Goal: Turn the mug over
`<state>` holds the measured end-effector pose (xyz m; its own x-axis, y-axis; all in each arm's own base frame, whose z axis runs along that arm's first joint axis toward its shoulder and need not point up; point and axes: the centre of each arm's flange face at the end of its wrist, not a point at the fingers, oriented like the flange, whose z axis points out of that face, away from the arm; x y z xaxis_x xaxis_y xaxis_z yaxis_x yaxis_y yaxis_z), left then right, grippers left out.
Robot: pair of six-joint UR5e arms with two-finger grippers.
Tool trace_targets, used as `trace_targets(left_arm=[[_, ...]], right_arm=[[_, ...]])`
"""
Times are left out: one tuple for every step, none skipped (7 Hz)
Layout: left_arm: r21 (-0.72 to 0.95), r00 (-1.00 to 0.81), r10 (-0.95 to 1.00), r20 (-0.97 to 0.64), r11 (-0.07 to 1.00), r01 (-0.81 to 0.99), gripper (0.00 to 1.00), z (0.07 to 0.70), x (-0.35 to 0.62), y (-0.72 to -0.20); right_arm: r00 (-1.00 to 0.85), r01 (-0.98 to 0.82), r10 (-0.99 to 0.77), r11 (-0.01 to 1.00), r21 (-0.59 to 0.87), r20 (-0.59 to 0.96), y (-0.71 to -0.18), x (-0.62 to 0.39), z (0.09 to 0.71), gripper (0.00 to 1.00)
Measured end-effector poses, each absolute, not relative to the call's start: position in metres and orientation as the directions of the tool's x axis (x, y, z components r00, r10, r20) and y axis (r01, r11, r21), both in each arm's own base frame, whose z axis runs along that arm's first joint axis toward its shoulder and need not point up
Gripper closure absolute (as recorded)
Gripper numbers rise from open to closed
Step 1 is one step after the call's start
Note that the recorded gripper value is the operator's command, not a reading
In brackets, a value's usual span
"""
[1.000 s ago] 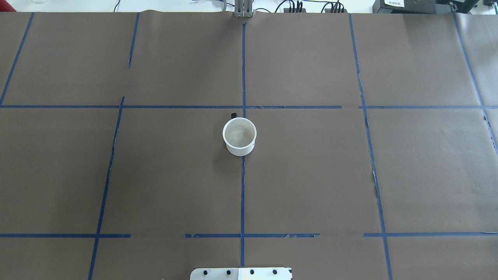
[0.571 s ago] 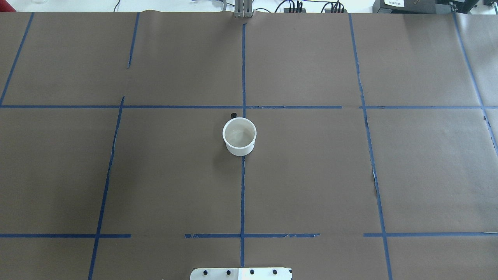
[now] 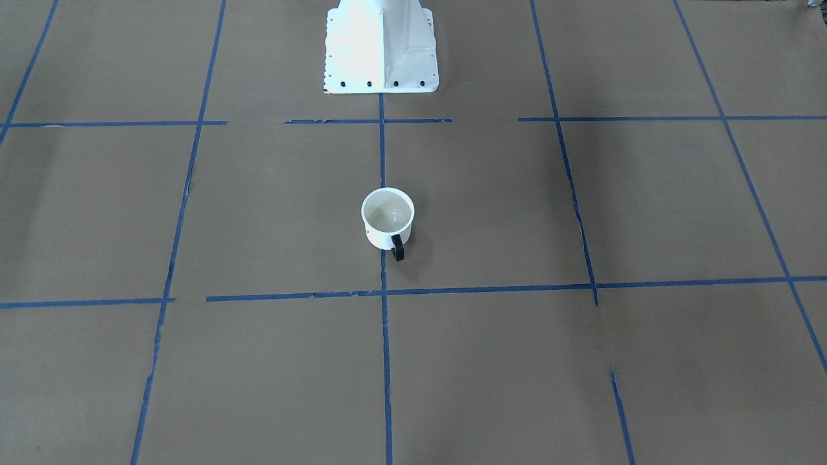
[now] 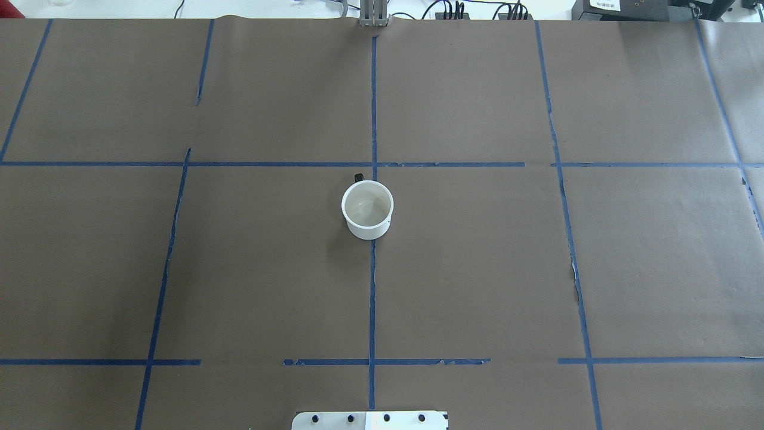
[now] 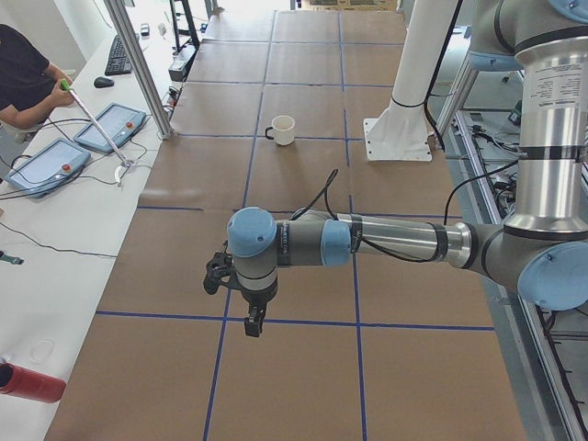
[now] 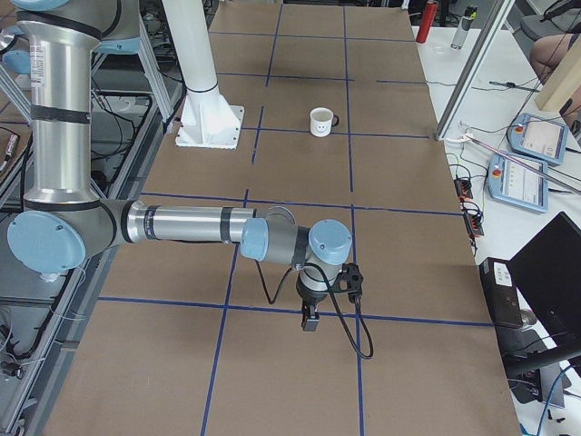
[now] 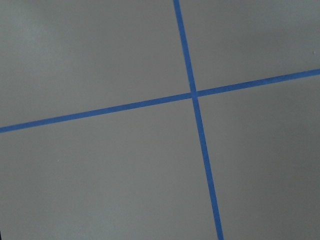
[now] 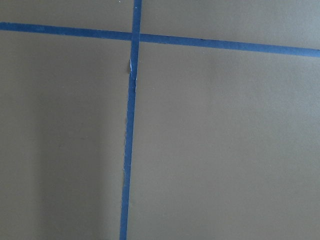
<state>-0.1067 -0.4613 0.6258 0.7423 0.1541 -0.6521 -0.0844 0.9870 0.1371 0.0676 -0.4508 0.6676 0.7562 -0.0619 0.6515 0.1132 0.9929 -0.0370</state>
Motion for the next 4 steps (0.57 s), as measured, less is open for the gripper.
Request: trace_targets(left_arm=[[0.154,0.743,0.166,-0.649,0.984,-0.085,0.0,0.6249,-0.1069,-0.4656],[0.167,0.736,0.176,-0.653,0.982,-0.086,0.0,0.6241,-0.1064,-0.4692],[0.171,0.725,0.179,-0.665,0.982,-0.085,0.0,0.6255,-0.1052,-0.4706],[0.173,0.719,0.18,-0.672,0.981,-0.084,0.0,0.6259,-0.1046,-0.471]], right_arm=[[0.756,0.113,-0.062,0.993,-0.037,0.651,-0.4508,0.0676,0.6676,0.0],[0.756,0.113,-0.062,0.993,-0.037,0.651,-0.4508,0.0676,0.6675,0.0],[0.756,0.113,-0.062,0.993,-0.037,0.651,-0.4508,0.0676,0.6675,0.0],[0.756,0.113,-0.062,0.993,-0.037,0.651,-0.4508,0.0676,0.6675,0.0]])
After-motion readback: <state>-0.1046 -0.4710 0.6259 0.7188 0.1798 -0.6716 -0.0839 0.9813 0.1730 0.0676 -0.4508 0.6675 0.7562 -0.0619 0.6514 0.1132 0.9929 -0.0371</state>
